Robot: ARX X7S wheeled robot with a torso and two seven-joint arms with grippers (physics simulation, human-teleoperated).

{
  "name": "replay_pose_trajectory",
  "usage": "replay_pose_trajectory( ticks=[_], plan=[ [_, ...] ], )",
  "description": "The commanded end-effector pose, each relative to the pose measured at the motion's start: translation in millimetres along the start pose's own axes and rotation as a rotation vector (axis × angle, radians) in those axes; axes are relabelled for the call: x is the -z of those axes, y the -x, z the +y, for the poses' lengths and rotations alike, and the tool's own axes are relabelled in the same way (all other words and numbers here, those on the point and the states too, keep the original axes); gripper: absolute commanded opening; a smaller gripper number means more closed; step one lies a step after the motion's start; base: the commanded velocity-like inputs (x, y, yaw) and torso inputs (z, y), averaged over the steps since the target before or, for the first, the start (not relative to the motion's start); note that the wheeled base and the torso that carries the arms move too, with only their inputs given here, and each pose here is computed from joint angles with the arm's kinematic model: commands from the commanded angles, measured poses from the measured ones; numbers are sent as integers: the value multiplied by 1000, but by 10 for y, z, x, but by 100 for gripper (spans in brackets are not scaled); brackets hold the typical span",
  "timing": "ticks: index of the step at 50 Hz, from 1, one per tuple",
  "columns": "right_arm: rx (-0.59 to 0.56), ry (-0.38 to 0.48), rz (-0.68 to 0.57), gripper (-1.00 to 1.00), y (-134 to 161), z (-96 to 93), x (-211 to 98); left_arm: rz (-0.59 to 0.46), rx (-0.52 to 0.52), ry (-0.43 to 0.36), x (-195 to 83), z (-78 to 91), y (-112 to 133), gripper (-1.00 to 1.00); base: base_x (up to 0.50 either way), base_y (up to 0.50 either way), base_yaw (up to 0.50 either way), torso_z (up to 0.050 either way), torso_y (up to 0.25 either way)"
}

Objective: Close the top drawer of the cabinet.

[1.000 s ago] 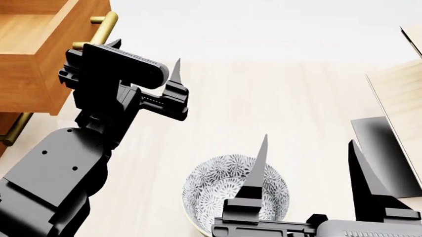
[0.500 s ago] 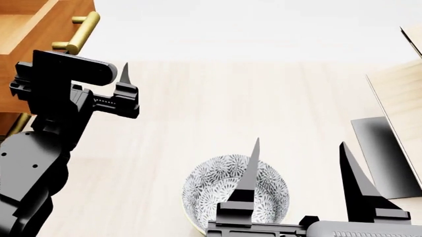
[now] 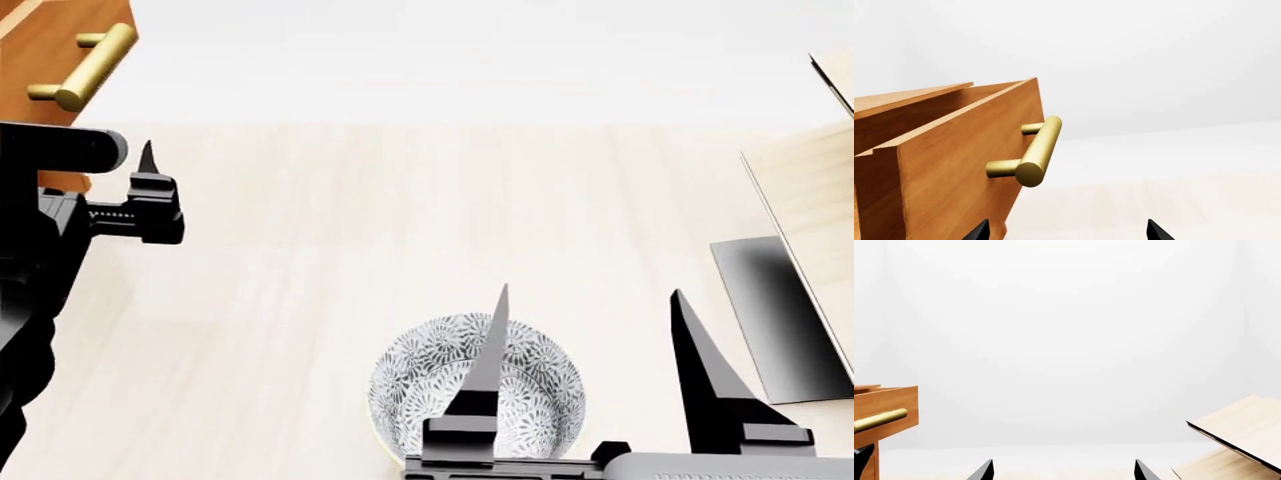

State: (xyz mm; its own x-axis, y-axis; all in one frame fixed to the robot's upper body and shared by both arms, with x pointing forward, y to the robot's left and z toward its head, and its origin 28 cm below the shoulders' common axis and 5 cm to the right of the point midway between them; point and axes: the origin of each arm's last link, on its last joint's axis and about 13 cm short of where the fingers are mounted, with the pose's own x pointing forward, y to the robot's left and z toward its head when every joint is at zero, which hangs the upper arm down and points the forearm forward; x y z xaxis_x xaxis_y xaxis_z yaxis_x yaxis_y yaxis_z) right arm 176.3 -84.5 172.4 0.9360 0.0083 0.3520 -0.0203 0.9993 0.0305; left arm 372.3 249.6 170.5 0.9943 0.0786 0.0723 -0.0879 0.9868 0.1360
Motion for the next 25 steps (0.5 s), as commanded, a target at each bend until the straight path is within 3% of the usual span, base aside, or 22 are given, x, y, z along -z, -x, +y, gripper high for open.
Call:
replay_pose_trajectory(
  ticks=[1, 17, 25],
  plan=[
    [-20, -1, 8, 100, 11, 38, 23, 6, -97, -30, -51, 296, 25, 100, 0, 0, 0, 0, 0],
    [-34, 3, 26, 100, 24, 63, 80, 8, -226, -44, -164, 721, 97, 100, 0, 0, 0, 0, 0],
    [-27, 7, 21, 100, 24, 42, 53, 22, -256, -79, -123, 848, 168, 100, 0, 0, 0, 0, 0]
  ],
)
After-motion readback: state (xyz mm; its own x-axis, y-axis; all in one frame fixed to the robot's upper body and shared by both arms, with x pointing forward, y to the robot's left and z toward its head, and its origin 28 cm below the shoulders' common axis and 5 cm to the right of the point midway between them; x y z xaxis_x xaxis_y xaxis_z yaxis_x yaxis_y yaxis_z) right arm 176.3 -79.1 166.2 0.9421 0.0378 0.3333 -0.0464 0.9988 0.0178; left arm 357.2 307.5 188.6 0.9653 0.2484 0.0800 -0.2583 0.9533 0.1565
